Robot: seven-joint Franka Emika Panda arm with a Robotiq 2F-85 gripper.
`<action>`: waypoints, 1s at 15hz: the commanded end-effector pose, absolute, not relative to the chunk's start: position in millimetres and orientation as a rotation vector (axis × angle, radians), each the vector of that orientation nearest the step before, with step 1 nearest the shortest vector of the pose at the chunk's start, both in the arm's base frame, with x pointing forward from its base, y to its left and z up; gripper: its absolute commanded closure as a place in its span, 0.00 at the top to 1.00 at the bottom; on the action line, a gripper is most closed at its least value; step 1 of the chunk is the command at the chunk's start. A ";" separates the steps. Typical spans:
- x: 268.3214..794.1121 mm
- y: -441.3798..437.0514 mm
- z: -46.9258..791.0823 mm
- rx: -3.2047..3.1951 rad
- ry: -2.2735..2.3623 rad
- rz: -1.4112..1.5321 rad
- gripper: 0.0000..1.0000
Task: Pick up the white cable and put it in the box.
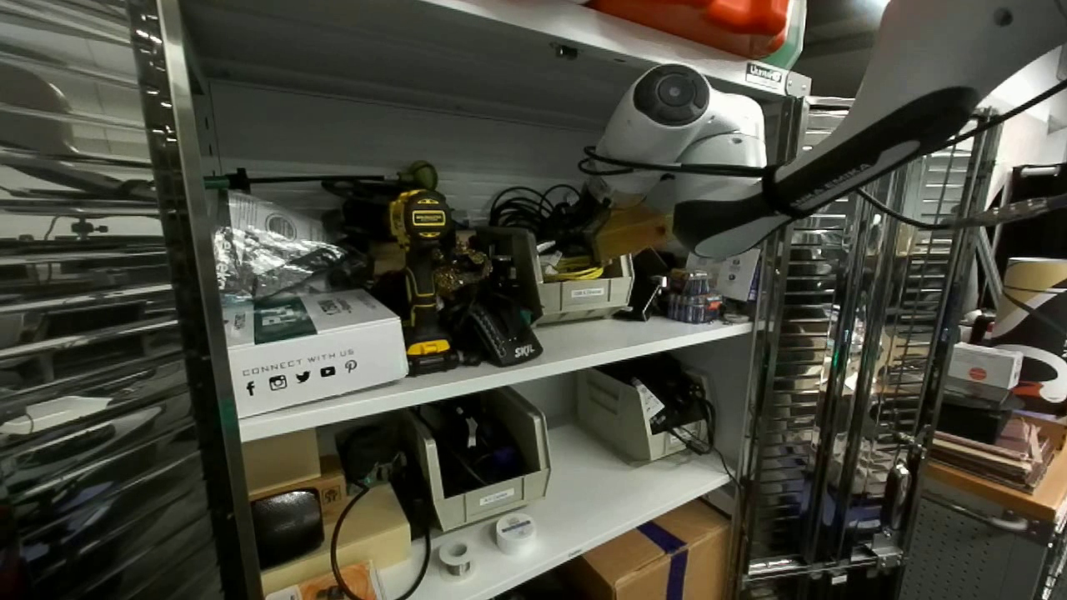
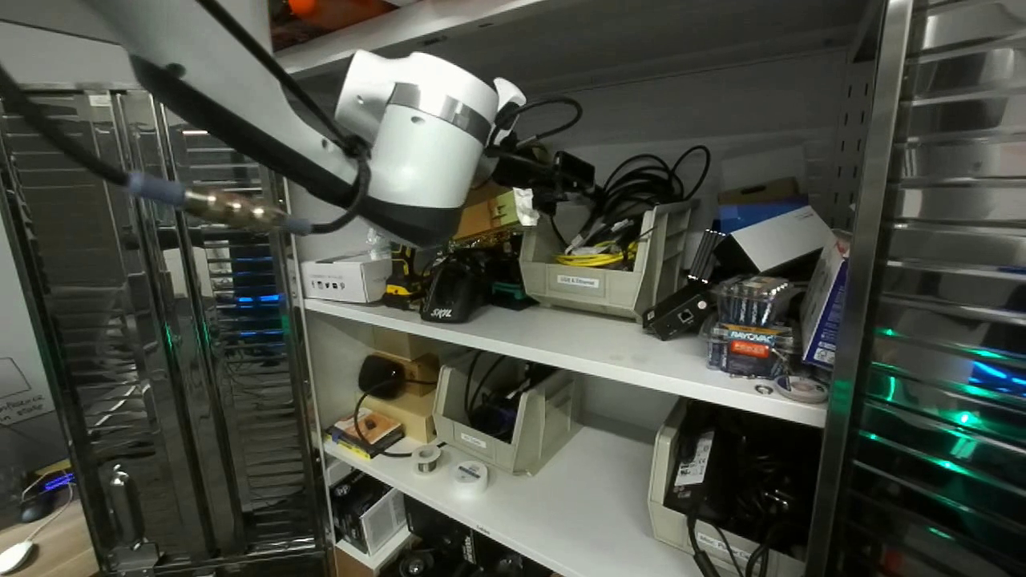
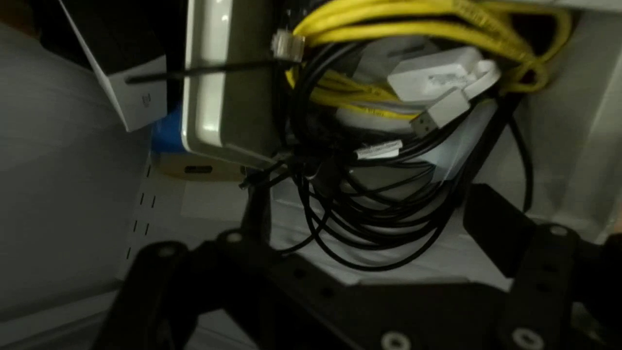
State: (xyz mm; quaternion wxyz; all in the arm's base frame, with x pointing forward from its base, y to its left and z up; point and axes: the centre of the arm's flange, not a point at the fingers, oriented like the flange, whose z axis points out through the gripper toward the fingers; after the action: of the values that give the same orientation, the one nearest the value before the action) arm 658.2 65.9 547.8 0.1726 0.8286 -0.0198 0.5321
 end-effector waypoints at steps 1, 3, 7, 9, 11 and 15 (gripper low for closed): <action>584.4 68.6 561.2 2.537 -0.141 1.332 1.00; 555.9 73.1 561.6 2.643 -0.187 1.212 1.00; 505.7 78.6 559.2 2.799 -0.272 0.900 1.00; 483.6 80.4 564.4 2.878 -0.280 0.724 1.00; 465.3 79.0 582.2 2.973 -0.272 0.530 1.00; 422.1 64.7 634.3 3.175 -0.149 0.204 1.00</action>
State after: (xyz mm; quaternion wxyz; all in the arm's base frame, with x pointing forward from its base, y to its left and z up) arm 448.0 76.5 568.8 0.0181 0.9902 -0.0728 0.1180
